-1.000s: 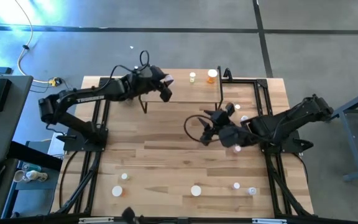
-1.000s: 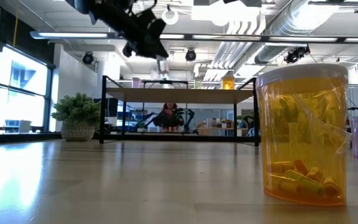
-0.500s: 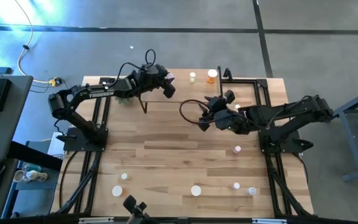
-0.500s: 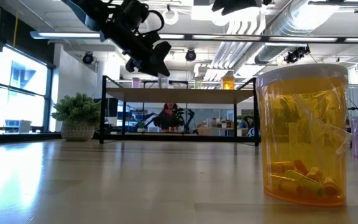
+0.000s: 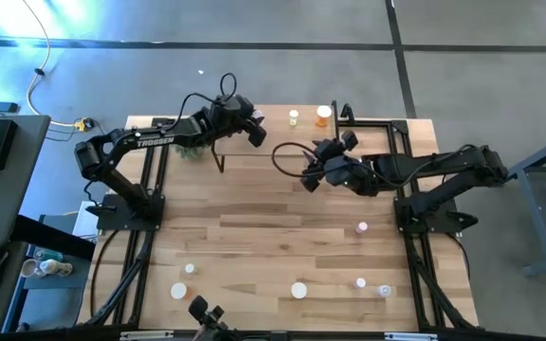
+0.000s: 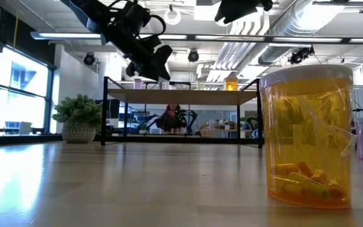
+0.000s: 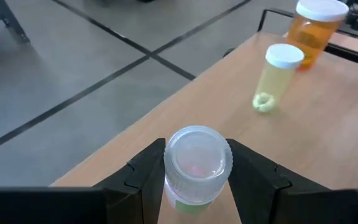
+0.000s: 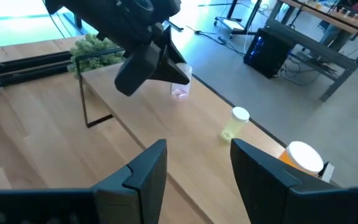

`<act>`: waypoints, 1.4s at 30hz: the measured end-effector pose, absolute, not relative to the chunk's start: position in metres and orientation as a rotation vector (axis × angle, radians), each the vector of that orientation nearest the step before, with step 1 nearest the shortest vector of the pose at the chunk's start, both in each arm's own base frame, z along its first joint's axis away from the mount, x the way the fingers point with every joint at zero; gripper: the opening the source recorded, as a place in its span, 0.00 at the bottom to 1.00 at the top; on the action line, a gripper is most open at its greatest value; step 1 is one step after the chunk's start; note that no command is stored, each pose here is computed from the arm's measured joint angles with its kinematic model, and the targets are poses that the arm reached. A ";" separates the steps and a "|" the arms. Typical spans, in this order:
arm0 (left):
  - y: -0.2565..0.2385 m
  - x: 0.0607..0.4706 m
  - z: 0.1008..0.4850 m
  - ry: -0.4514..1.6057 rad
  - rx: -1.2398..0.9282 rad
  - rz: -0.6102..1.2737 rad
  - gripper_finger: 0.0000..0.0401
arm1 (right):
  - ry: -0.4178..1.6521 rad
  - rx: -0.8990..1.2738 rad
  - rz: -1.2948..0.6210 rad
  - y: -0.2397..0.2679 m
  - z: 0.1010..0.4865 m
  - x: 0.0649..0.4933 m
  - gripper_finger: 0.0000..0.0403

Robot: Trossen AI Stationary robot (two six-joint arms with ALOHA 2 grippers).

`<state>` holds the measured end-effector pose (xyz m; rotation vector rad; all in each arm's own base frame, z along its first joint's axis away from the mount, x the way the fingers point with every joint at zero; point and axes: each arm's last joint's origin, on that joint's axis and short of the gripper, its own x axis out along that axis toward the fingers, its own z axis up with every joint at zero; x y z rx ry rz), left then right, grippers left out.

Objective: Pick and place medicine bottles onto shelf by color
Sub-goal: Put the bottom left transparent pill bottle on the shelf

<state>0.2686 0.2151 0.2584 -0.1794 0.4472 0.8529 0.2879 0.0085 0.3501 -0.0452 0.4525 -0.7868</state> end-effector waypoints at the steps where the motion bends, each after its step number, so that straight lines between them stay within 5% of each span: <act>1: 0.215 0.269 0.258 0.446 -0.183 0.851 0.36 | 0.453 -0.045 -0.786 0.008 0.350 0.288 0.42; 42: 0.215 0.270 0.254 0.452 -0.230 0.891 0.36 | 0.464 -0.016 -0.729 0.010 0.349 0.289 0.42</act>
